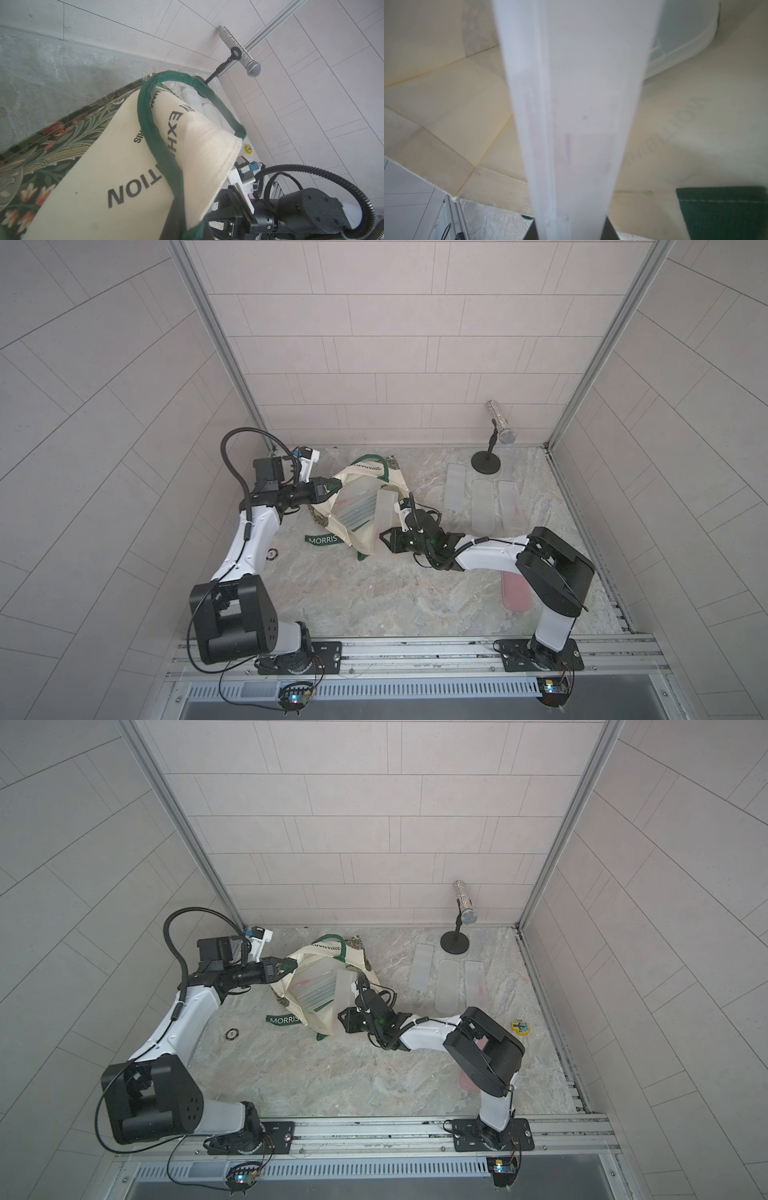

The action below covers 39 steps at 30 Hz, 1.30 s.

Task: Take out the pencil case from the canvas bag
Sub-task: Pick up the pencil case from the canvas bag.

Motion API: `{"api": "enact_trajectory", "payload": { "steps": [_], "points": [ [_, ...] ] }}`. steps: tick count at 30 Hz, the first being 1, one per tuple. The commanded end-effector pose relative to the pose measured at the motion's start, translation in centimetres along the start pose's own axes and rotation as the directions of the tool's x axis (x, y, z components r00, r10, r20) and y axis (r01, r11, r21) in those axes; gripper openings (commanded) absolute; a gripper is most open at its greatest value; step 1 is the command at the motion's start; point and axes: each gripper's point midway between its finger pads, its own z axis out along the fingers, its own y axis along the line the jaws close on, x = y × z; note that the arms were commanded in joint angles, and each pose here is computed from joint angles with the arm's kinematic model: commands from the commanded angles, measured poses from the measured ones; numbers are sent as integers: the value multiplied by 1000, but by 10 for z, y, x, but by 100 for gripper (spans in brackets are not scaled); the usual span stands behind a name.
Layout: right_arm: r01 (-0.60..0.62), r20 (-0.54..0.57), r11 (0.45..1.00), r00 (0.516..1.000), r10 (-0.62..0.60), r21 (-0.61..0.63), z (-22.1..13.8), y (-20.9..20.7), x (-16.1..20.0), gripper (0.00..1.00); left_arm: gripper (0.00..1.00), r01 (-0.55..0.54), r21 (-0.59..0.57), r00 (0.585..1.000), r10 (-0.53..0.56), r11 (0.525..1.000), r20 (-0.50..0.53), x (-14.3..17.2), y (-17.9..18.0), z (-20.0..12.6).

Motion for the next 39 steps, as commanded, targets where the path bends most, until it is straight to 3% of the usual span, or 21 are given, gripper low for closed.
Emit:
{"api": "enact_trajectory", "payload": {
  "steps": [1,16,39],
  "points": [
    [49,-9,999,999,-49,-21,-14,8,1,25,0,-52,1,998,52,999,42,-11,-7,-5],
    [25,-34,998,999,-27,-60,-42,10,12,24,0,-49,-11,998,50,999,49,-12,-5,-6],
    [32,23,997,999,-31,-71,-111,11,13,24,0,6,-20,998,-4,1000,64,-14,9,-4]
  ]
}}
